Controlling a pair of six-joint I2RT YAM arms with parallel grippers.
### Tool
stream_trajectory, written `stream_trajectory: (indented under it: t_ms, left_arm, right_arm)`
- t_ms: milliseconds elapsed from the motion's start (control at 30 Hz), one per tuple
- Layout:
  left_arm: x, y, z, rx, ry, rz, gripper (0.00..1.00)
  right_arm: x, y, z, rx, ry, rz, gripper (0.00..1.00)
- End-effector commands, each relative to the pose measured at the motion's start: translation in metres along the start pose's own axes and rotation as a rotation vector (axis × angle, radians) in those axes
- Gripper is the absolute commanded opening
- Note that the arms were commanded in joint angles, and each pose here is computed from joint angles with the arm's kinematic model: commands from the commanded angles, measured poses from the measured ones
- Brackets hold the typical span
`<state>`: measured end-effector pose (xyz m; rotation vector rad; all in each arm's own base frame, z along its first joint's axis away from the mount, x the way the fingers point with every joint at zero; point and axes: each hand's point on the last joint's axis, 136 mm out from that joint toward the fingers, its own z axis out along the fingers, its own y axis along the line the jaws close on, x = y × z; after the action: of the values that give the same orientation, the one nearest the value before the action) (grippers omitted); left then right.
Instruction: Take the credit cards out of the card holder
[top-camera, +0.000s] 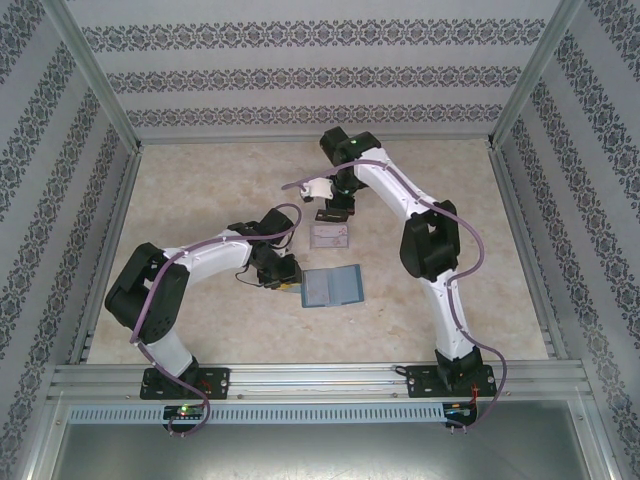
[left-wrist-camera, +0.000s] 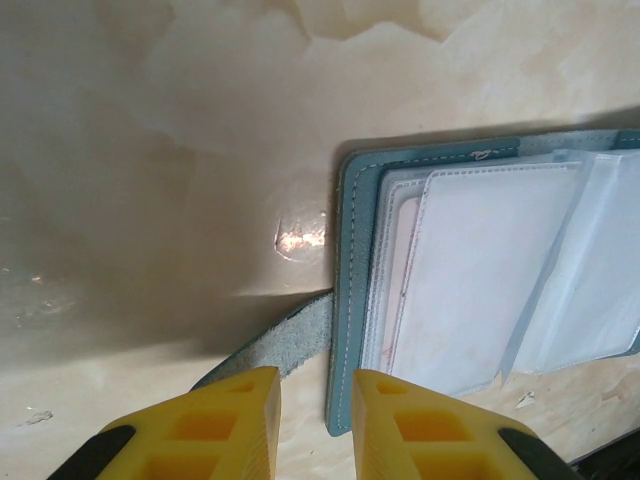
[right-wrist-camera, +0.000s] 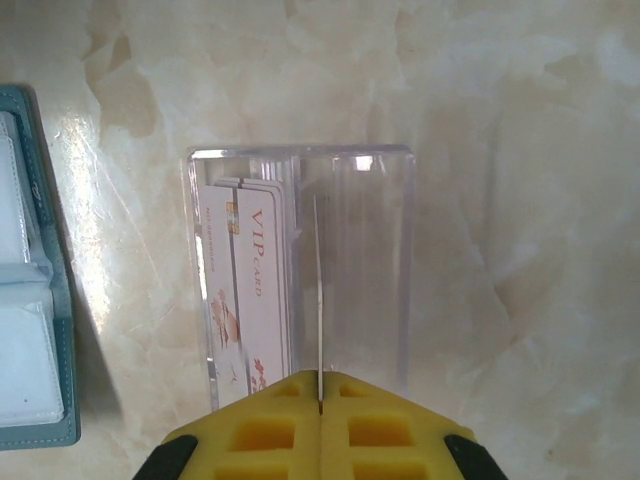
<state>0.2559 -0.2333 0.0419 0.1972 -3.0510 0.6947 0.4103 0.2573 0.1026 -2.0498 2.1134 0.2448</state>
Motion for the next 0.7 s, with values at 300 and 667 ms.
stream_trajectory:
  t_ms: [300,667]
  left_arm:
    - [0.005,0.006,-0.007,-0.028,-0.007,-0.009,0.25]
    - [0.004,0.005,-0.008,-0.027,-0.012,-0.005,0.25]
  right_arm:
    - [0.005,0.012,0.019,-0.115,0.016,0.007,0.05]
    - [-0.003,-0.004,0.001,-0.024,-0.007,0.014,0.19]
